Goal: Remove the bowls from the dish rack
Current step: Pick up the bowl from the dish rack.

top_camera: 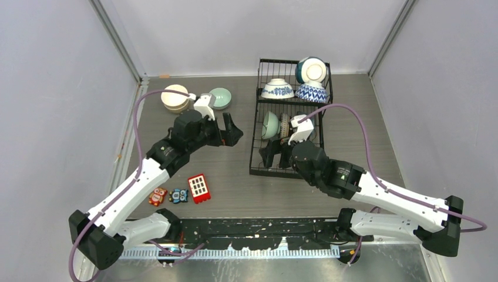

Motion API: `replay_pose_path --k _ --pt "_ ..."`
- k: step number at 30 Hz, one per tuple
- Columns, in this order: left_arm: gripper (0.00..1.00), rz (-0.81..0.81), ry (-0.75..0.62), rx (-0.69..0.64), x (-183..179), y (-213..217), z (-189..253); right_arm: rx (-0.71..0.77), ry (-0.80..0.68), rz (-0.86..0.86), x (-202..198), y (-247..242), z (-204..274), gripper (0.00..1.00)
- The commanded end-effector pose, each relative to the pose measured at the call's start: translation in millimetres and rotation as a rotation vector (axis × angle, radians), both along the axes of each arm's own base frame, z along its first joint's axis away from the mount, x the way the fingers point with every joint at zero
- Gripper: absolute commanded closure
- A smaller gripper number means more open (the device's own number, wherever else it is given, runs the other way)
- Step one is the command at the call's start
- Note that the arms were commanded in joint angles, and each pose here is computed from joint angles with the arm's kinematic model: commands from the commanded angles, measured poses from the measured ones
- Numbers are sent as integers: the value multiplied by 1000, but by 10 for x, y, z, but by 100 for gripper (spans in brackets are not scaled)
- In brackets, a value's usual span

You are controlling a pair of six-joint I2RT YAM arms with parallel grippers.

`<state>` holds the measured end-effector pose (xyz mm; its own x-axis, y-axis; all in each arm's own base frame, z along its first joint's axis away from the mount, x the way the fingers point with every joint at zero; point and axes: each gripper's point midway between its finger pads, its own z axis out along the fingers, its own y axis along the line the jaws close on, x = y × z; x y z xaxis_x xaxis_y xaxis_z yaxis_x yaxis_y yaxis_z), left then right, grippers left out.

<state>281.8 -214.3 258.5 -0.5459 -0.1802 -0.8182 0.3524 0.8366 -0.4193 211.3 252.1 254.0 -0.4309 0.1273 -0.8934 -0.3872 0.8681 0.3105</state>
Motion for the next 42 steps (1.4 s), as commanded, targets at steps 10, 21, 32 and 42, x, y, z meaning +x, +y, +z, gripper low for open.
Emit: replay_pose_path --k 10,21,32,42 --pt "6 -195 34 -164 -63 -541 -116 28 -6 -149 112 -260 112 2" --pt "3 -257 -45 -206 75 -816 -273 -15 -35 -114 14 -434 81 3" --pt "9 -295 -2 -269 234 -1083 -536 -7 -49 -73 -99 -541 25 3" --pt "10 -306 -7 -276 291 -1152 -602 7 -26 -105 -73 -531 -91 3"
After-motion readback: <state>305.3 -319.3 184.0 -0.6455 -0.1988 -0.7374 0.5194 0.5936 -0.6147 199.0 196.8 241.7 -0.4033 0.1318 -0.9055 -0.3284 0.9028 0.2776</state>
